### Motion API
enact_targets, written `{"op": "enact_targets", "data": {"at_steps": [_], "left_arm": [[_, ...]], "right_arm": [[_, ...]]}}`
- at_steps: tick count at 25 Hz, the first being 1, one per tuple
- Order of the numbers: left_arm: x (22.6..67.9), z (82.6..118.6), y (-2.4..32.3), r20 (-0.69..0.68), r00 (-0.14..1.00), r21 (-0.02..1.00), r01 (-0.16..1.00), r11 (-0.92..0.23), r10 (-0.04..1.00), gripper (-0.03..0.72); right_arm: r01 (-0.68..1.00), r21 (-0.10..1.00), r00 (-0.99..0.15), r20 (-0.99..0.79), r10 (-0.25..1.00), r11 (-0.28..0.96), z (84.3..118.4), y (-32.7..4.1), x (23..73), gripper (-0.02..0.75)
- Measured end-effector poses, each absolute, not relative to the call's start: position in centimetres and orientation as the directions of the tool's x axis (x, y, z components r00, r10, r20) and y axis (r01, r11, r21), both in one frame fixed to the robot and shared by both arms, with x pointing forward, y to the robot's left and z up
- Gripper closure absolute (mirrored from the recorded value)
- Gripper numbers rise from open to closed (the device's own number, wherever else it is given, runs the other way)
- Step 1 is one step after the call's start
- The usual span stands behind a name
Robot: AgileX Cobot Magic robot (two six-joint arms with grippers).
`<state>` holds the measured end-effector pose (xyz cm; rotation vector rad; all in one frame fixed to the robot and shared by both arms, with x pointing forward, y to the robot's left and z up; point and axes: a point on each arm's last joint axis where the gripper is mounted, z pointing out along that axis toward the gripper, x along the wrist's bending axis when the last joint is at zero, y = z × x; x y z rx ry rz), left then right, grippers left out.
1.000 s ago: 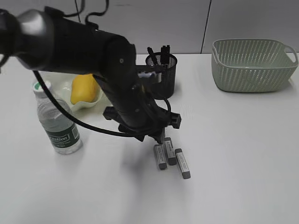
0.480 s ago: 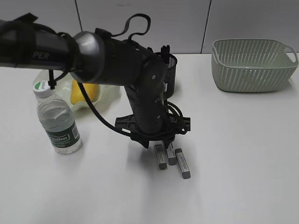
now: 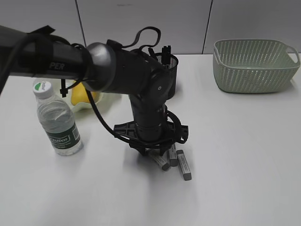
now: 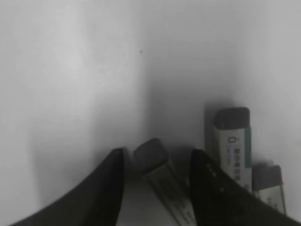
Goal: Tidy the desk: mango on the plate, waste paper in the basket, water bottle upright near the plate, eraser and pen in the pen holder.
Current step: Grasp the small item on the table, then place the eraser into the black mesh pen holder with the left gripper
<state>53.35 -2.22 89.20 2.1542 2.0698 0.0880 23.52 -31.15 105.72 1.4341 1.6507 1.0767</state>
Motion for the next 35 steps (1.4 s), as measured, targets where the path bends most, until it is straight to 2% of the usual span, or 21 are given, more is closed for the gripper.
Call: {"op": "enact_targets", "data": {"at_steps": [6, 10, 16, 22, 27, 31, 34, 35], "left_arm": [[53.2, 89.2, -2.6, -0.091, 0.013, 0.156, 0.988, 0.001, 0.996, 0.351], [52.9, 89.2, -3.4, -0.124, 0.017, 0.176, 0.984, 0.005, 0.992, 0.404], [52.8, 89.2, -3.6, -0.133, 0.019, 0.18, 0.984, 0.006, 0.991, 0.437], [52.8, 89.2, -3.6, -0.132, 0.021, 0.183, 0.983, 0.003, 0.991, 0.545], [53.1, 89.2, -3.4, -0.103, 0.05, 0.211, 0.977, -0.027, 0.993, 0.547], [53.7, 91.6, -2.8, -0.046, 0.137, 0.319, 0.941, -0.115, 0.99, 0.547], [54.3, 96.3, -2.5, -0.06, 0.224, 0.488, 0.857, -0.167, 0.973, 0.547], [54.7, 98.3, -2.7, -0.088, 0.276, 0.575, 0.799, -0.177, 0.957, 0.548]], "right_arm": [[0.416, 0.908, -0.152, 0.02, 0.988, 0.046, 105.7, -31.2, 23.5, 0.363], [0.416, 0.908, -0.152, 0.02, 0.988, 0.046, 105.7, -31.2, 23.5, 0.364], [0.416, 0.908, -0.152, 0.02, 0.988, 0.046, 105.7, -31.2, 23.5, 0.364], [0.416, 0.908, -0.152, 0.02, 0.988, 0.046, 105.7, -31.2, 23.5, 0.364], [0.416, 0.908, -0.152, 0.019, 0.988, 0.046, 105.7, -31.2, 23.5, 0.364], [0.416, 0.908, -0.152, 0.019, 0.988, 0.046, 105.7, -31.2, 23.5, 0.364], [0.416, 0.908, -0.152, 0.019, 0.988, 0.046, 105.7, -31.2, 23.5, 0.364], [0.416, 0.908, -0.152, 0.019, 0.988, 0.046, 105.7, -31.2, 23.5, 0.364]]}}
